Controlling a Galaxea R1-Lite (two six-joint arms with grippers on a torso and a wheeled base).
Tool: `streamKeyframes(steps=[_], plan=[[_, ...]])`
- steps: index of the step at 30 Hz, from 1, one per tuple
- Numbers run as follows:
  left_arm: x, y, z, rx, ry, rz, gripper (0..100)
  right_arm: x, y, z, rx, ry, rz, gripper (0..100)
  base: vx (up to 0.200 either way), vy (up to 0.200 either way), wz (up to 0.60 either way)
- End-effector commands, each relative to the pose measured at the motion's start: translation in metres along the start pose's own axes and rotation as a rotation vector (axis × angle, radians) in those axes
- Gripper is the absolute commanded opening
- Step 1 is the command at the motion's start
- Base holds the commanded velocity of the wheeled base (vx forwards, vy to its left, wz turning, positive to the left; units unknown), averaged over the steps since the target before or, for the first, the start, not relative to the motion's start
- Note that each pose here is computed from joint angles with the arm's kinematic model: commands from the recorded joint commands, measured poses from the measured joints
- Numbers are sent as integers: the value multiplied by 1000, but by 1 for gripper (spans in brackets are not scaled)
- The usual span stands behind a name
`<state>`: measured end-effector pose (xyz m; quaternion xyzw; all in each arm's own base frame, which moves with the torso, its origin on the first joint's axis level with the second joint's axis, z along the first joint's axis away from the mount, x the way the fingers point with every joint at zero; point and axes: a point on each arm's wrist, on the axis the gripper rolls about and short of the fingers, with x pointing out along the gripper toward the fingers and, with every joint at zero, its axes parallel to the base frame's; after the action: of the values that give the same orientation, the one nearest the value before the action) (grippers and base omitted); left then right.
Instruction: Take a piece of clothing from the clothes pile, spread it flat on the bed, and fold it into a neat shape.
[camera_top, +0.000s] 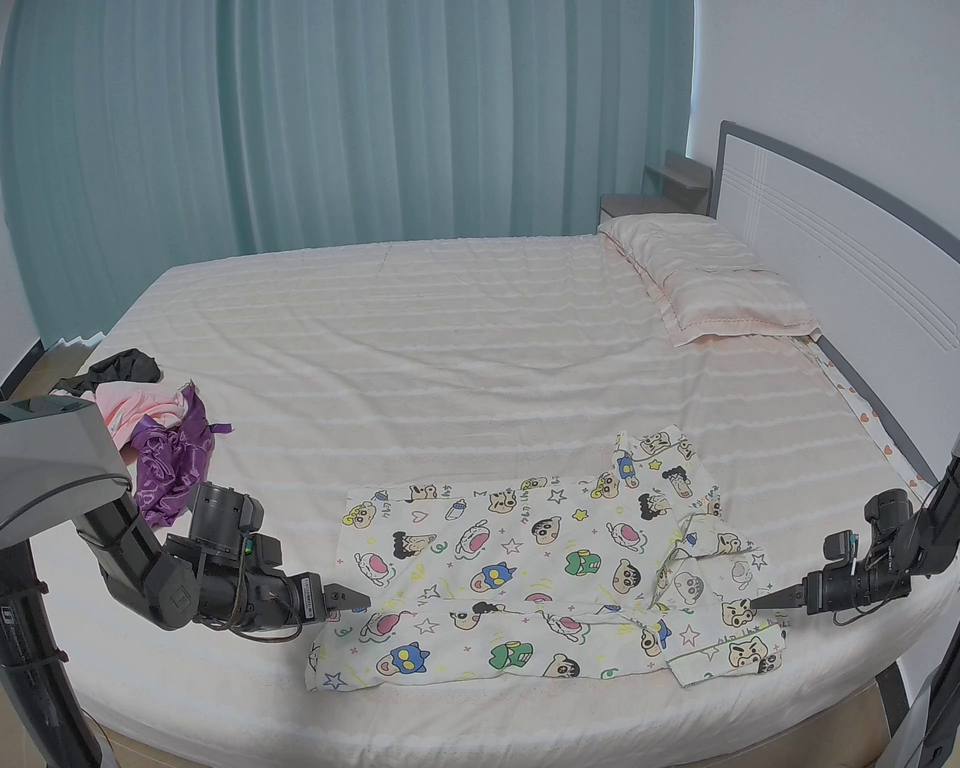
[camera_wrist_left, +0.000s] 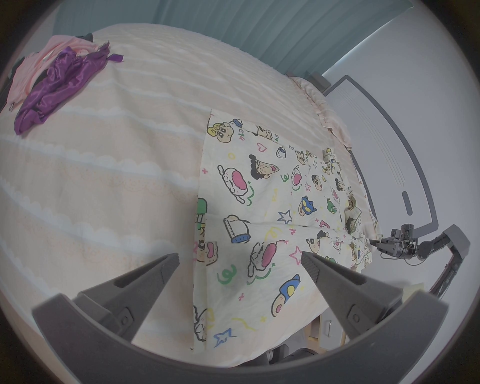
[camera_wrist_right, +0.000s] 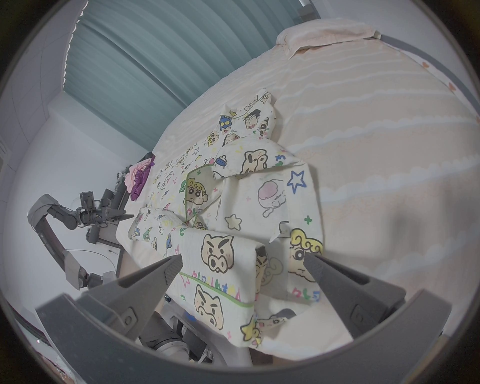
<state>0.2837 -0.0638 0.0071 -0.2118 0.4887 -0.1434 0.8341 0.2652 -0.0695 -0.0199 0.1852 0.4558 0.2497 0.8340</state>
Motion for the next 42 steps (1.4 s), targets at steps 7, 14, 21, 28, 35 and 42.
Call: streamKeyframes(steps=[7,14,21,28,35,42], plan=[[2,0,1,-3,-9,-3,100,21,1,2,-20,41,56,0,0,0,0],[5,3,-1,-3,0,9,100,18,2,-1,-17,41,59,0,0,0,0],[6,0,-2,12,1,7,100,11,6,6,-40,5,74,0,0,0,0],[15,-8,1,36,-15,30,100,4,13,12,-57,-29,104,0,0,0,0],[29,-10,1,44,-1,40,100,4,13,10,-54,-26,105,0,0,0,0],[37,-11,0,54,0,37,0,4,12,10,-52,-25,107,0,0,0,0]])
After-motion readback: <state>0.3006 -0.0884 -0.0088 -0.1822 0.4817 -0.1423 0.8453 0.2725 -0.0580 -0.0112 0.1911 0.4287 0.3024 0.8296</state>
